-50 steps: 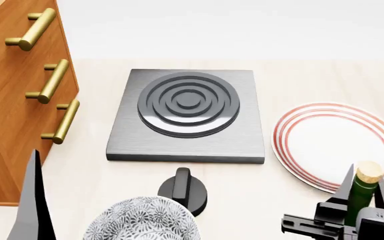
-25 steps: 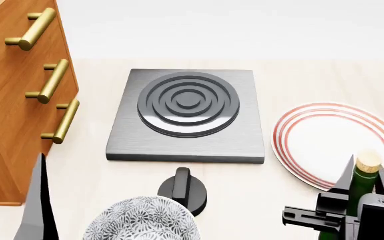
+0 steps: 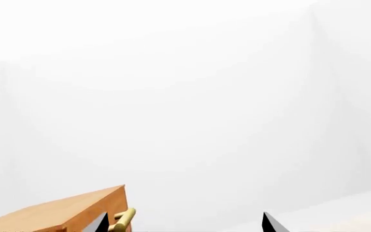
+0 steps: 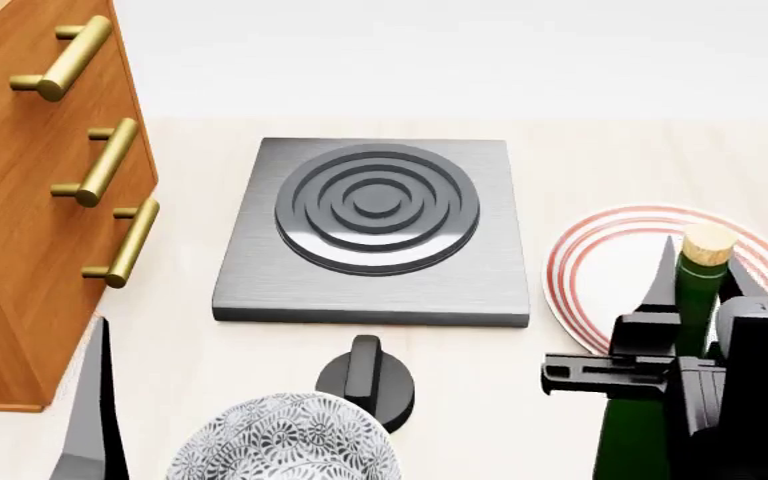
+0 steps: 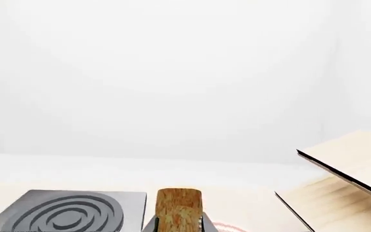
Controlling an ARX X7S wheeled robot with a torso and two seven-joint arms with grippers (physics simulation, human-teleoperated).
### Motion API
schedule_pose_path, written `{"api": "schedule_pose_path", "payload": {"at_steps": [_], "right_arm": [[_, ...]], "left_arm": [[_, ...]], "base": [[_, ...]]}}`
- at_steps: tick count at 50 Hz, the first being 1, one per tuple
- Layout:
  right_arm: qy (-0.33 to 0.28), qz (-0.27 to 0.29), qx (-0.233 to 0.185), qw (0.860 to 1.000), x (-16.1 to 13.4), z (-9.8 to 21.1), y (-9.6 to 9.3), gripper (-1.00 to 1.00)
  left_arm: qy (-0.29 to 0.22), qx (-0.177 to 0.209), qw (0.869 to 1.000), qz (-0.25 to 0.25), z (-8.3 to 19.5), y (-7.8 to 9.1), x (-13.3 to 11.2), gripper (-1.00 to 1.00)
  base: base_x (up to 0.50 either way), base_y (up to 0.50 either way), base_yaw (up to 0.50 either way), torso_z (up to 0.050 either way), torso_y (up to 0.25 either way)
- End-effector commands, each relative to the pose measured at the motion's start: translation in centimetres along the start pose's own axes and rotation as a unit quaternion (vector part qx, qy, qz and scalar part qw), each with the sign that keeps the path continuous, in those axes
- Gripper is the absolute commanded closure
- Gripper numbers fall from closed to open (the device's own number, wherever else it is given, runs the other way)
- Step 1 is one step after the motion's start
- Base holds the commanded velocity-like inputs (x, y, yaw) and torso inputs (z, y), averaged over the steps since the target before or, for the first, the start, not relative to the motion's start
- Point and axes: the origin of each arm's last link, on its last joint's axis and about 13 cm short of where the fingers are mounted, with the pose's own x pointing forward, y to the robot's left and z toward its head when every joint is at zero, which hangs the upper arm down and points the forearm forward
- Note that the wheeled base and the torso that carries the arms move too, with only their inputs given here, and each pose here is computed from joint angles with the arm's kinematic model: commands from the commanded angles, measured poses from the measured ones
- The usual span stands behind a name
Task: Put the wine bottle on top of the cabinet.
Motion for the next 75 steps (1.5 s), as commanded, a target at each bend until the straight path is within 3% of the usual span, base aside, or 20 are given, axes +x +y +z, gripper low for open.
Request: {"api": "schedule_pose_path", "payload": {"at_steps": [1, 10, 22, 29, 43, 52, 58, 60, 63, 64, 75], "right_arm": [[-0.017, 0.074, 0.028, 0.997, 0.7, 2.1, 1.1, 1.0], [-0.037, 0.112, 0.037, 0.992, 1.9, 3.8, 2.9, 1.0], [-0.056, 0.156, 0.05, 0.985, 3.7, 5.4, 5.1, 1.0], [-0.07, 0.174, 0.053, 0.981, 4.0, 6.3, 6.1, 1.0], [-0.087, 0.189, 0.064, 0.976, 4.1, 7.2, 7.1, 1.0], [-0.092, 0.197, 0.07, 0.974, 4.2, 7.1, 7.7, 1.0], [-0.09, 0.2, 0.07, 0.973, 4.2, 6.9, 7.8, 1.0], [-0.088, 0.201, 0.071, 0.973, 4.1, 6.7, 7.8, 1.0], [-0.088, 0.203, 0.071, 0.973, 3.9, 6.9, 7.8, 1.0], [-0.09, 0.203, 0.073, 0.972, 3.8, 6.9, 7.8, 1.0], [-0.094, 0.205, 0.073, 0.971, 3.6, 7.2, 7.9, 1.0]], "left_arm": [[0.007, 0.001, 1.0, -0.003, -0.3, 0.0, -0.1, -1.0], [0.015, 0.003, 1.0, -0.006, -0.3, 0.1, -0.1, -1.0], [0.041, -0.009, 0.998, -0.055, -0.8, -1.0, -0.4, -1.0], [0.08, -0.039, 0.993, -0.082, -1.4, -2.0, -0.9, -1.0], [0.104, -0.057, 0.986, -0.116, -2.2, -3.2, -1.2, -1.0], [0.107, -0.034, 0.978, -0.174, -3.4, -4.2, -0.1, -1.0], [0.096, -0.066, 0.974, -0.196, -3.4, -4.9, 1.5, -1.0], [0.098, -0.057, 0.974, -0.198, -3.9, -5.0, 1.9, -1.0], [0.097, -0.119, 0.969, -0.196, -3.9, -5.3, 2.3, -1.0], [0.1, -0.124, 0.968, -0.193, -4.1, -5.5, 2.4, -1.0], [0.1, -0.129, 0.967, -0.197, -4.6, -6.0, 4.4, -1.0]], "base": [[0.0, 0.0, 0.0, 0.0, 0.0], [0.0, 0.0, 0.0, 0.0, 0.0], [0.0, 0.0, 0.0, 0.0, 0.001], [0.0, 0.0, 0.0, 0.0, 0.001], [0.0, 0.0, 0.0, 0.0, 0.0], [0.0, 0.0, 0.0, 0.0, 0.001], [0.0, 0.0, 0.0, 0.0, 0.0], [0.0, 0.0, 0.0, 0.0, 0.0], [0.0, 0.0, 0.0, 0.0, 0.003], [0.0, 0.0, 0.0, 0.0, 0.0], [0.0, 0.0, 0.0, 0.0, 0.0]]}}
